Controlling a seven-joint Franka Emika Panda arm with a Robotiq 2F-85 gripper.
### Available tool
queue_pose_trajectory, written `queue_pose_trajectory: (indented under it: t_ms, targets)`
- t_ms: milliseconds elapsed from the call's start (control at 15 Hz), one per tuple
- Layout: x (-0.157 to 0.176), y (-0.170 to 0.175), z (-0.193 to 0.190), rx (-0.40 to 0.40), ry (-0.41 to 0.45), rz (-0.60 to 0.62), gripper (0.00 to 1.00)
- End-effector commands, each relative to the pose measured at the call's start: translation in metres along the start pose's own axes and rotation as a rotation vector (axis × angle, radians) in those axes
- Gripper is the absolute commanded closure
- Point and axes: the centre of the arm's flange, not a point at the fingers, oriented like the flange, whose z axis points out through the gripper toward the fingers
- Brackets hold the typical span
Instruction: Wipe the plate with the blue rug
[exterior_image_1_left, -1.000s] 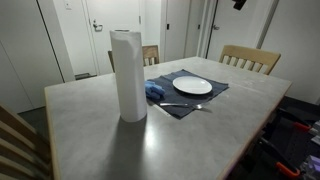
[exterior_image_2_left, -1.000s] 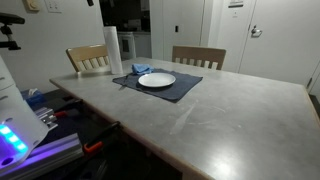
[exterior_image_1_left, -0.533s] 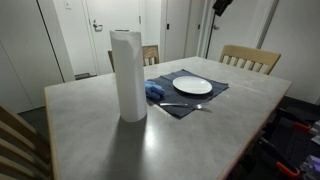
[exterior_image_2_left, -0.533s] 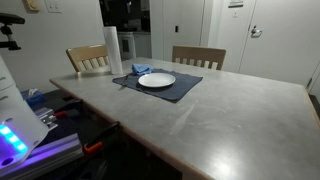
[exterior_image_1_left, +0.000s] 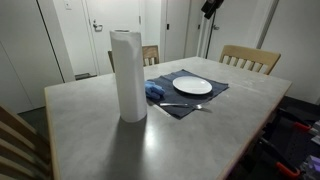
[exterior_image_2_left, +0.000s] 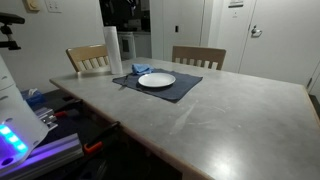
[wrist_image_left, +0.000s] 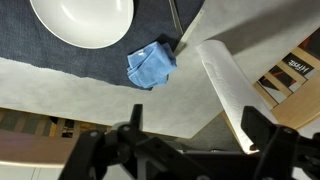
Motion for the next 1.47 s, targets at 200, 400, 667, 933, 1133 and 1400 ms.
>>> queue_pose_trajectory:
  t_ms: [200, 400, 667, 933, 1133, 1400]
  targets:
    - [0.016, 0.010, 0.028, 0.018, -0.051, 0.013, 0.00]
    - [0.028, 0.014, 0.053, 0.019, -0.102, 0.028, 0.00]
    - [0.040, 0.018, 0.092, 0.025, -0.154, 0.049, 0.00]
    - [0.049, 0.013, 0.126, 0.051, -0.182, 0.073, 0.00]
    - [0.057, 0.009, 0.151, 0.059, -0.225, 0.073, 0.00]
    - [0.062, 0.010, 0.187, 0.034, -0.264, 0.089, 0.00]
